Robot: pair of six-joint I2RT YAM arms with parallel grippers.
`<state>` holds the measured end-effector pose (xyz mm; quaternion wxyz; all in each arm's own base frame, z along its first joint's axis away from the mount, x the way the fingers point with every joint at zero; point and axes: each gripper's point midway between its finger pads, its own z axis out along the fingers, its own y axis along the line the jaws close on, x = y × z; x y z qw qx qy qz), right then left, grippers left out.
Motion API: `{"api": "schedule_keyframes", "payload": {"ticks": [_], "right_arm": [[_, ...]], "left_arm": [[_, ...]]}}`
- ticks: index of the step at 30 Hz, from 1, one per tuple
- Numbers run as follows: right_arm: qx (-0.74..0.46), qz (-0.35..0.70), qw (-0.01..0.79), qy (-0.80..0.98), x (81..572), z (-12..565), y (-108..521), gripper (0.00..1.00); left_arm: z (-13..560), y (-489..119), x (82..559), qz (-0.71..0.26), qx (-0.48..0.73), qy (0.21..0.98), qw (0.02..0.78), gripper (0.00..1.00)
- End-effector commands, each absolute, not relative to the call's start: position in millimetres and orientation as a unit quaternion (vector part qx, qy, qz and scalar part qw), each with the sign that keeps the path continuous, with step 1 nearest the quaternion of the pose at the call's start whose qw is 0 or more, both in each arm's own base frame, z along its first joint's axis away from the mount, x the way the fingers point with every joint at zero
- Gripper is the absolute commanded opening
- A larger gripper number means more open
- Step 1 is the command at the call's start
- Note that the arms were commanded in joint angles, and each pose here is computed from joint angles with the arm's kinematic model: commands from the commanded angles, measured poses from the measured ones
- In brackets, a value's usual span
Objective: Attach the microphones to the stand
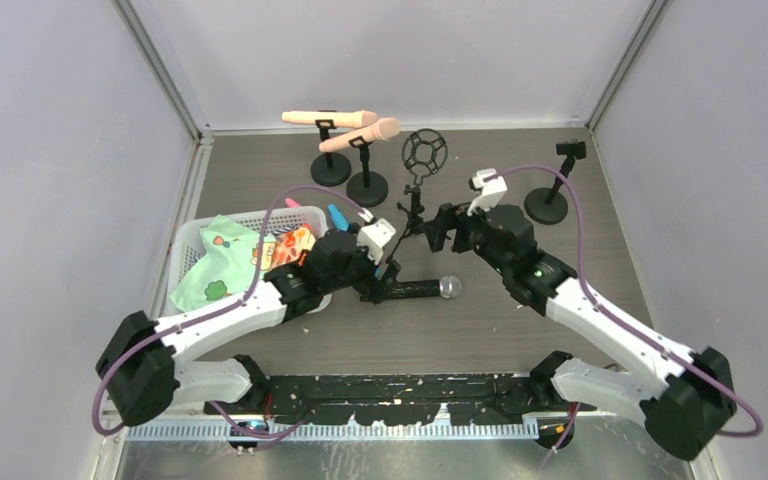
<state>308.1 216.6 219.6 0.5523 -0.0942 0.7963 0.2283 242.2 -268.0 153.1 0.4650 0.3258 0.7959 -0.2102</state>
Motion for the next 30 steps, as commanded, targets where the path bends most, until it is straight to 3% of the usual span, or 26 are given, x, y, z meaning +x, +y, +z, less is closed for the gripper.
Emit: {"api": "schedule_keyframes", "payload": {"ticks": [1,17,30], "right_arm": [[-0.064,0.238,0.538,0.806,279,221,196,0.88],[-0.046,0.21,0.603,0.768,258,273,155,0.87],[-0.042,0.199,0.611,0.765,261,289,151,0.88]], "left_arm": [[149,-313,227,-0.268,0.442,0.723,0.458,0.87],[70,-352,229,-0.256,0.547,0.71,0.364,0.83],[35,-347,219,-0.234,0.565,0.725,0.315,0.65]]}}
